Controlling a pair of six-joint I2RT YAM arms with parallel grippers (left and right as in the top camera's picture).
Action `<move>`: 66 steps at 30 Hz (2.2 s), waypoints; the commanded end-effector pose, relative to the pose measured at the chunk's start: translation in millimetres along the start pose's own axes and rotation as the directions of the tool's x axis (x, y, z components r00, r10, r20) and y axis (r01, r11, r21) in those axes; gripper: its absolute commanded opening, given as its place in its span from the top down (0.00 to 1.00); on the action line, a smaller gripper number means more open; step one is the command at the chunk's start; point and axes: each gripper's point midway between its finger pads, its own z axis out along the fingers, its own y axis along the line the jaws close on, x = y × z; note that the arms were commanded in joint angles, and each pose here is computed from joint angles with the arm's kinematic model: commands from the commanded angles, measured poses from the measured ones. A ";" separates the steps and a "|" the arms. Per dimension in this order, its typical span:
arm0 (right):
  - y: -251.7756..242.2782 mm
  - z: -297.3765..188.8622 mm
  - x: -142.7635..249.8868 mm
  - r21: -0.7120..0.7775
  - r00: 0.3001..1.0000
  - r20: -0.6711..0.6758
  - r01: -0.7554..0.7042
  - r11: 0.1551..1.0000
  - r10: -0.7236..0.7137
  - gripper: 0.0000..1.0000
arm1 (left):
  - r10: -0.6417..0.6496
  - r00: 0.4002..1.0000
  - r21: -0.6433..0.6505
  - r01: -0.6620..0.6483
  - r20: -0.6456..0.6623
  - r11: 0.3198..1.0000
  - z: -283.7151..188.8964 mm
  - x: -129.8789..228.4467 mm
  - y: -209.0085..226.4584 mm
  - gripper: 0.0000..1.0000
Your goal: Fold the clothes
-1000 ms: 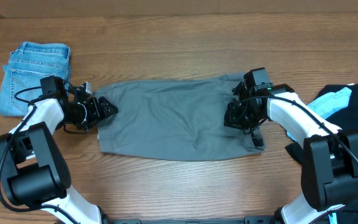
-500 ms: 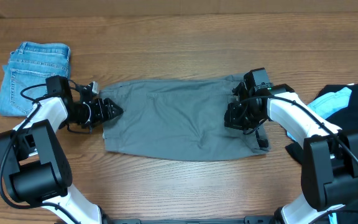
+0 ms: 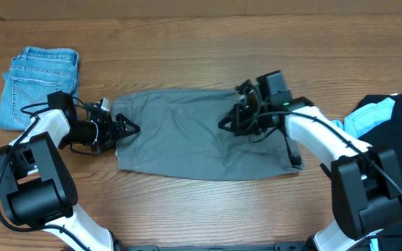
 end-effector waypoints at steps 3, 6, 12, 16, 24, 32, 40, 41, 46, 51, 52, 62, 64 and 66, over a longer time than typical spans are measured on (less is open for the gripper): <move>-8.1 28.9 10.9 0.149 0.985 0.024 -0.174 0.973 0.172 0.94 | -0.182 0.964 -0.380 0.098 -0.192 0.920 14.0 59.7 91.4 0.09; -14.0 46.8 23.4 0.213 0.972 0.022 -0.232 0.949 0.233 0.93 | -0.190 0.965 -0.423 0.098 -0.182 0.901 12.7 58.7 97.9 0.09; -25.2 75.5 44.2 0.266 0.968 -0.034 -0.230 0.936 0.248 0.93 | -0.082 0.974 -0.328 0.008 -0.210 0.945 32.8 54.8 75.3 0.09; -32.6 83.5 50.4 0.272 0.956 -0.059 -0.261 0.926 0.286 0.93 | -0.022 0.980 -0.245 -0.028 -0.199 0.969 51.6 55.8 60.6 0.08; -33.7 84.6 52.1 0.271 0.954 -0.068 -0.265 0.925 0.293 0.93 | -0.028 0.977 -0.178 -0.010 -0.209 0.984 55.4 65.0 52.4 0.20; -34.0 84.5 52.5 0.273 0.953 -0.068 -0.266 0.925 0.294 0.93 | -0.096 0.984 -0.228 0.059 -0.153 0.972 18.9 63.2 87.8 0.09; -33.6 84.7 51.8 0.271 0.954 -0.067 -0.265 0.926 0.292 0.93 | -0.071 0.986 -0.233 0.034 -0.150 0.972 31.9 70.1 90.2 0.09; -33.3 84.8 51.4 0.269 0.954 -0.066 -0.264 0.926 0.291 0.93 | -0.061 0.986 -0.235 0.024 -0.155 0.972 35.1 71.5 89.0 0.09; -33.2 84.9 51.1 0.268 0.955 -0.065 -0.263 0.927 0.290 0.93 | -0.057 0.984 -0.252 0.013 -0.167 0.968 55.9 80.2 81.5 0.17; -33.2 84.9 51.2 0.268 0.955 -0.066 -0.263 0.927 0.290 0.93 | -0.082 0.983 -0.261 0.036 -0.167 0.965 60.8 80.8 76.9 0.53; -33.2 84.9 51.3 0.268 0.955 -0.066 -0.263 0.927 0.290 0.93 | -0.108 0.981 -0.264 0.062 -0.164 0.962 59.7 81.6 77.3 0.56; -18.0 77.0 49.2 0.213 0.968 -0.096 -0.206 0.955 0.230 0.93 | -0.217 0.966 -0.260 0.175 -0.142 0.950 -6.5 49.9 51.1 0.83; -10.2 67.5 43.6 0.187 0.976 -0.094 -0.174 0.967 0.194 0.92 | -0.183 0.977 -0.276 0.147 -0.107 0.950 -29.3 37.0 36.5 0.82; -3.3 53.2 36.6 0.171 0.985 -0.075 -0.142 0.975 0.157 0.92 | -0.145 0.987 -0.354 0.114 -0.062 0.928 -60.8 24.8 26.2 0.82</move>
